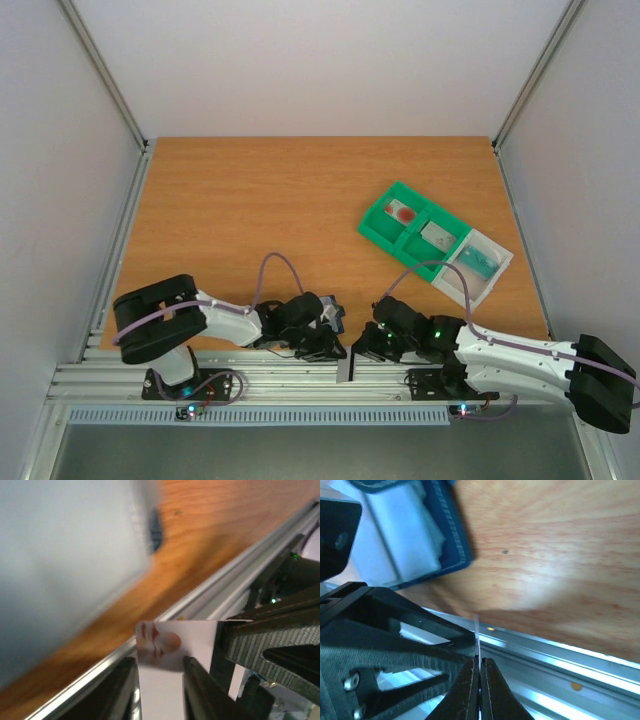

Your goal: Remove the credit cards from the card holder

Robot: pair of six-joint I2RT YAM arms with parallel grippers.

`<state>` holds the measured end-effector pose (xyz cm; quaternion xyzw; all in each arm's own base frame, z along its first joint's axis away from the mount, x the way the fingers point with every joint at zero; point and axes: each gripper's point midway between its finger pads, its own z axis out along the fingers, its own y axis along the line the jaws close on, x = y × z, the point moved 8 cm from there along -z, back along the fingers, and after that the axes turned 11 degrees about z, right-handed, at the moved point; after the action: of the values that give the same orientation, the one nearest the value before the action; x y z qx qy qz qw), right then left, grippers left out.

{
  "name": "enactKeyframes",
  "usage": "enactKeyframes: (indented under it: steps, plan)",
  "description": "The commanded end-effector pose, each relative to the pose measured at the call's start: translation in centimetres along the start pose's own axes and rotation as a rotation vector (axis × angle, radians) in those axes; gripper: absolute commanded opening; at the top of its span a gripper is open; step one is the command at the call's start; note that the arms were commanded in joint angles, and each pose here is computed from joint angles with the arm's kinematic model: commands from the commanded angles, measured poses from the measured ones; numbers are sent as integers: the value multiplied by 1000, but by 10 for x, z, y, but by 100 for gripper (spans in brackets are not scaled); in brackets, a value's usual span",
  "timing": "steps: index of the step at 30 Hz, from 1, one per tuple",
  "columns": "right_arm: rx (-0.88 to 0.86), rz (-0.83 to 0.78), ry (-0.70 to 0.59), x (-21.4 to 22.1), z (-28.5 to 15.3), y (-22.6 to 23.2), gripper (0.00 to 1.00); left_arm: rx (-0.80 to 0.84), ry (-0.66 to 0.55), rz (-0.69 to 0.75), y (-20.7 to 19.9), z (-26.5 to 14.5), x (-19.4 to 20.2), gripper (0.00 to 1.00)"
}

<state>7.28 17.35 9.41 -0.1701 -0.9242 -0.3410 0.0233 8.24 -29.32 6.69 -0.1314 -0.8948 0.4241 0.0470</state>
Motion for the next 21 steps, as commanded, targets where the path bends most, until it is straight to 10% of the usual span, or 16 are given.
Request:
enactKeyframes:
  steps: [1,21]
  plan:
    - [-8,28,-46,0,-13,13,1,23,-87,82,-19,-19,-4,33]
    - [133,418,-401,-7,-122,74,1,-138,-455,817,-95,-143,2,45]
